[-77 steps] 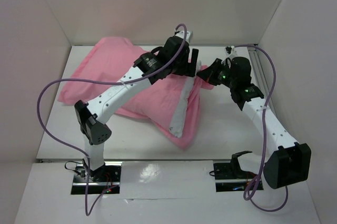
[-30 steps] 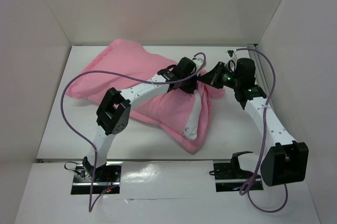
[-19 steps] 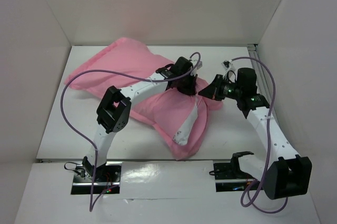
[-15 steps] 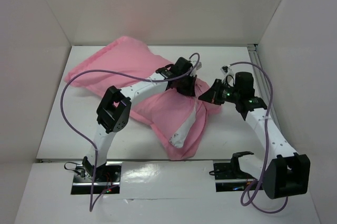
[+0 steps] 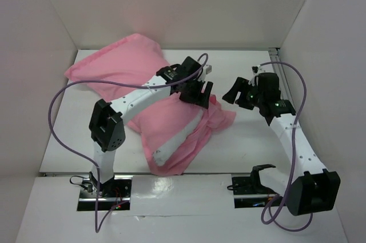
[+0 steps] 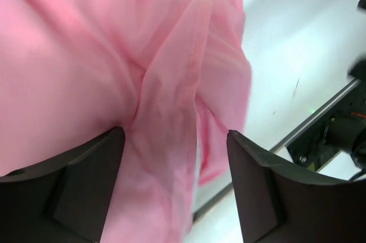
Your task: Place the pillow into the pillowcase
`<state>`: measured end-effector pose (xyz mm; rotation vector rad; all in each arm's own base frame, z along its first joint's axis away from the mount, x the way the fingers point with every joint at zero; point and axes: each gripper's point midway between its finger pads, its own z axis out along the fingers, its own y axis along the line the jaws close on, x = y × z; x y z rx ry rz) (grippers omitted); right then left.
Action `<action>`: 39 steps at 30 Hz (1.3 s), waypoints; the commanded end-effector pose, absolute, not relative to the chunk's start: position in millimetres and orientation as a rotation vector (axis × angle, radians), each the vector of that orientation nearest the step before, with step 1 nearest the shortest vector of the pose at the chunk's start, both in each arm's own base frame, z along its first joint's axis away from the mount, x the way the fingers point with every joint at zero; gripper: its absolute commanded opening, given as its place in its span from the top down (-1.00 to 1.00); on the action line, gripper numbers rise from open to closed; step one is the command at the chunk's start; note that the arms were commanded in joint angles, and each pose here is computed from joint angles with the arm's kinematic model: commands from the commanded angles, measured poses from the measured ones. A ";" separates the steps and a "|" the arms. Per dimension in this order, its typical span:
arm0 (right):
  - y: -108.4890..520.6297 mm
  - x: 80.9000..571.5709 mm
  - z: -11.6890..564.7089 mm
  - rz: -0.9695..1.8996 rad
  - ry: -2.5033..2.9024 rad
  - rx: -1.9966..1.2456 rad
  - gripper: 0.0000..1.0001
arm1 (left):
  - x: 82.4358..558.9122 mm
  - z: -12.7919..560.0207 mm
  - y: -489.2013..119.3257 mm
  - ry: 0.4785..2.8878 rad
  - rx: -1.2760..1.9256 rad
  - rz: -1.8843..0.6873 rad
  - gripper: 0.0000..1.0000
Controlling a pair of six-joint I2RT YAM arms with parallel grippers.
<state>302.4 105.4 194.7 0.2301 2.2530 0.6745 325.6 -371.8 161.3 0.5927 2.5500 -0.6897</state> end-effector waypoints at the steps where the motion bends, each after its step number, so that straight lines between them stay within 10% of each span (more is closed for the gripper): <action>1: 90.4 295.0 211.9 0.583 2.236 0.262 -0.49 | 312.7 205.0 -335.5 2.527 0.610 -0.540 -0.71; 18: 97.7 243.0 162.2 0.659 2.370 0.291 -0.95 | 180.6 164.7 -215.9 2.575 0.598 0.182 -0.92; 29: 124.2 246.6 148.9 0.672 2.316 0.296 -0.94 | 182.1 110.0 -218.0 2.581 0.532 0.217 -1.00; 32: 136.5 246.9 146.3 0.681 2.299 0.323 -0.83 | 201.5 100.1 -236.4 2.563 0.548 0.187 -0.20; 33: 135.2 248.4 142.2 0.646 2.306 0.327 -0.89 | 208.8 102.1 -239.6 2.564 0.525 0.184 0.97; 39: 146.3 250.1 141.8 0.637 2.309 0.382 -0.84 | 270.8 166.5 -292.1 2.494 0.443 -0.101 1.00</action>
